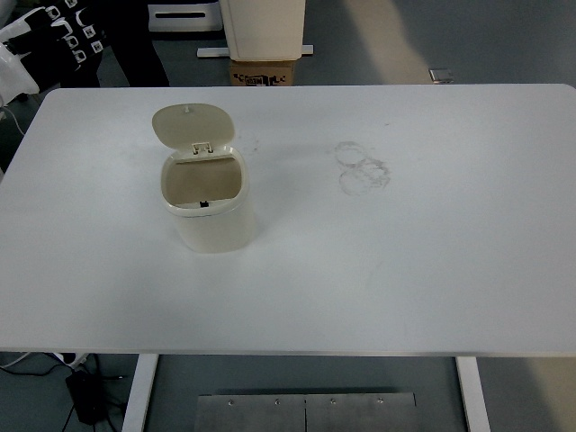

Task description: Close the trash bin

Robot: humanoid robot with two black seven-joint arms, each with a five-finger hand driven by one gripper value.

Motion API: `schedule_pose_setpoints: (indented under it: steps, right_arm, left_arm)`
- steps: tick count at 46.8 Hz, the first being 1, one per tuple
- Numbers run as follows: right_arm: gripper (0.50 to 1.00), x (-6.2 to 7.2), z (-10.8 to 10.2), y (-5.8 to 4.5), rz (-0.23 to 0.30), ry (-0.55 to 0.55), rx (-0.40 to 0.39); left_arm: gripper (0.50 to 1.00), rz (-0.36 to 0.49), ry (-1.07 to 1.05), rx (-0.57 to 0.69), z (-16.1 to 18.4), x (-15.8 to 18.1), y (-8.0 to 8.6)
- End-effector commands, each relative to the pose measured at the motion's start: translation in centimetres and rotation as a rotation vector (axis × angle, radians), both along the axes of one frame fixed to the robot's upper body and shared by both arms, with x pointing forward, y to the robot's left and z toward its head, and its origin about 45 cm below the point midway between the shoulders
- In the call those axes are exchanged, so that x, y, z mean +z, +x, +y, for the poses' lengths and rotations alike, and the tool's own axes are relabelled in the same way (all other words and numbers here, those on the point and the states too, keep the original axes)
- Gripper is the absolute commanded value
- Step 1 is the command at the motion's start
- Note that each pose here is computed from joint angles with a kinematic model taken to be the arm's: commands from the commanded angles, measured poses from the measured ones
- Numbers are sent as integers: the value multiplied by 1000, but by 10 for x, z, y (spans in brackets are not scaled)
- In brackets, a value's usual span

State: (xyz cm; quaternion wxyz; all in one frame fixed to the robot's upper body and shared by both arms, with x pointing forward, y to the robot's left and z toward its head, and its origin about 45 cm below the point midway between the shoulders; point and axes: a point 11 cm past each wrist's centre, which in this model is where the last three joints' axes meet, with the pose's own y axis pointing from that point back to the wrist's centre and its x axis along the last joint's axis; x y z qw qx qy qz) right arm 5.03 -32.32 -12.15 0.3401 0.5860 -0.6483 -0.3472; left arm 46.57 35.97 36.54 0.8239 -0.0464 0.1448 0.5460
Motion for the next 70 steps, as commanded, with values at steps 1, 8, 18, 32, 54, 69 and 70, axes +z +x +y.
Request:
schedule_pose_setpoints:
  steps: [1, 8, 18, 32, 54, 69, 70]
  right_arm:
    - [991, 0, 0, 0, 0, 1, 0]
    - [991, 0, 0, 0, 0, 1, 0]
    - [991, 0, 0, 0, 0, 1, 0]
    - [991, 0, 0, 0, 0, 1, 0]
    - [991, 0, 0, 0, 0, 1, 0]
    - [991, 0, 0, 0, 0, 1, 0]
    - [991, 0, 0, 0, 0, -1, 0]
  left_arm:
    - [1000, 9, 67, -34, -7, 2, -1]
    - [1000, 41, 176, -88, -17, 2, -3]
    - [1000, 39, 301, -135, -26, 12, -1]
    - [1000, 51, 523, -301, -51, 15, -10]
    - [1000, 40, 757, -504, -85, 22, -29]
    - [1000, 4, 900, -561, -85, 36, -31]
    - [1000, 4, 901, -564, -85, 36, -31]
